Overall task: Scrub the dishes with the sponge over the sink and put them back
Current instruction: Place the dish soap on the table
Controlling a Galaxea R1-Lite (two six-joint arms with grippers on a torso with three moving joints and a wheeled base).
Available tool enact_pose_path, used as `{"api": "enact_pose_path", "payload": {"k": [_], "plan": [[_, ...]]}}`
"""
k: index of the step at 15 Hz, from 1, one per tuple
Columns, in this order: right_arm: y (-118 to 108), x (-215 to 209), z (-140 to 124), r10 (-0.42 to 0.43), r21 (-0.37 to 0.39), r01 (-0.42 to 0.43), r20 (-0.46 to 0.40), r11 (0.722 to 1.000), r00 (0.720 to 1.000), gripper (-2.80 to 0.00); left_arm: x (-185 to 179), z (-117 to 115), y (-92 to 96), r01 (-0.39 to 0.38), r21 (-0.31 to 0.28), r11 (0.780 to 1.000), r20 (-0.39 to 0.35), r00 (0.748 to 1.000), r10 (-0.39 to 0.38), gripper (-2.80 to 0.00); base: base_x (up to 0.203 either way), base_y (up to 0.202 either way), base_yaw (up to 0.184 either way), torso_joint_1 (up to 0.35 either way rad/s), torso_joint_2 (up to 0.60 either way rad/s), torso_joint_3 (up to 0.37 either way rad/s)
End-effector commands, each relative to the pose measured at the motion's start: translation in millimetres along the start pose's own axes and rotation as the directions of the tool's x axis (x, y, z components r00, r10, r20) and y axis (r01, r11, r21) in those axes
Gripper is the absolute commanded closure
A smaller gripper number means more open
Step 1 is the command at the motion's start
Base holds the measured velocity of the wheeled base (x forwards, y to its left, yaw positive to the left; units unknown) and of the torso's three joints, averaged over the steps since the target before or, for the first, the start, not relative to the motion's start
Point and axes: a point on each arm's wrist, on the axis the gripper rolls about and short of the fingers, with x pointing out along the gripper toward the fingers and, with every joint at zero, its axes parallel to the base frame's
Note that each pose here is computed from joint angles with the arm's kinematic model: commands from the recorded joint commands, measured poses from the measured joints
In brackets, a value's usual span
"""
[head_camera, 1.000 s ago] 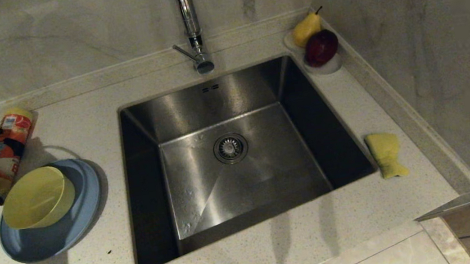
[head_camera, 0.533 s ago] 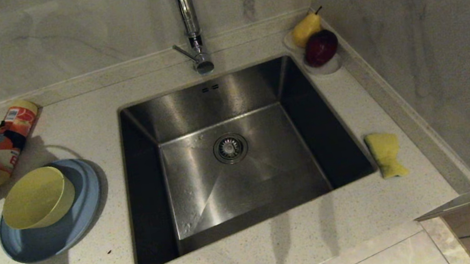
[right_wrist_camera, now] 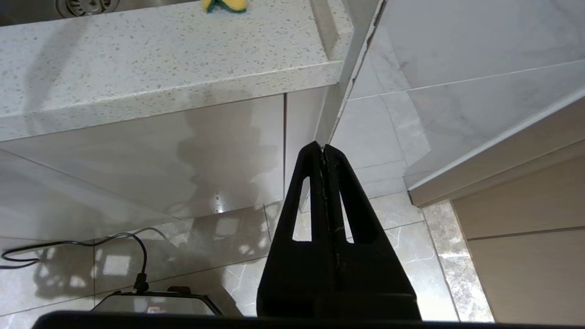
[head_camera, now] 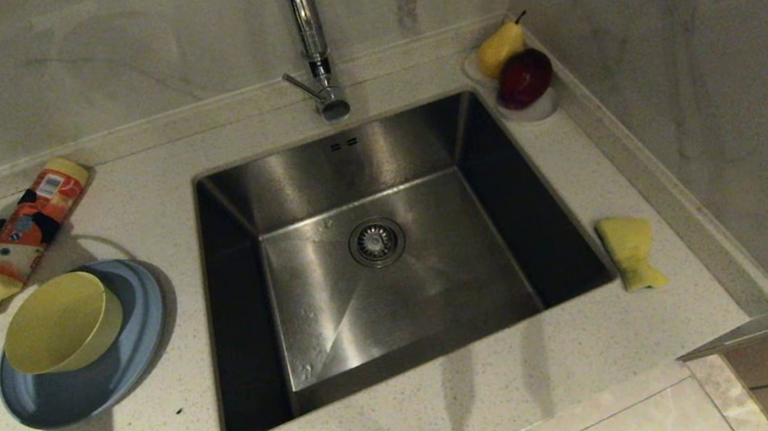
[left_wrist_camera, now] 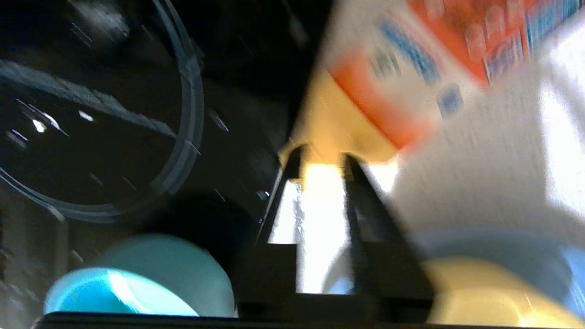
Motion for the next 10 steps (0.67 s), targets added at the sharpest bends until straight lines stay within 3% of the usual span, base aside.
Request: {"api": "enact_pose_path", "payload": {"k": [1,5,7,10], "plan": [[0,0,0,0.001,0.0,-0.001,0.001,1.0,1.0,0.0,-2,2,-1.4,0.006,0.009,1.0,0.013,1.0,-0.006,-2.8,0.0,0.0,0.0,0.0,0.0,0.0],[0,0,0,0.001,0.0,-0.001,0.001,1.0,1.0,0.0,2,4,-1.1,0.005,0.07,0.998,0.037,0.999,-0.008,-2.8,0.0,0.0,0.0,0.0,0.0,0.0],[0,0,0,0.001,0.0,-0.001,0.001,1.0,1.0,0.0,6,5,-0.6,0.002,0.138,0.99,0.048,0.999,-0.008,-2.8,0.0,0.0,0.0,0.0,0.0,0.0],[0,0,0,0.001,0.0,-0.001,0.001,1.0,1.0,0.0,23,9,1.5,-0.002,0.276,0.961,0.093,0.995,-0.024,-2.8,0.0,0.0,0.0,0.0,0.0,0.0]]}}
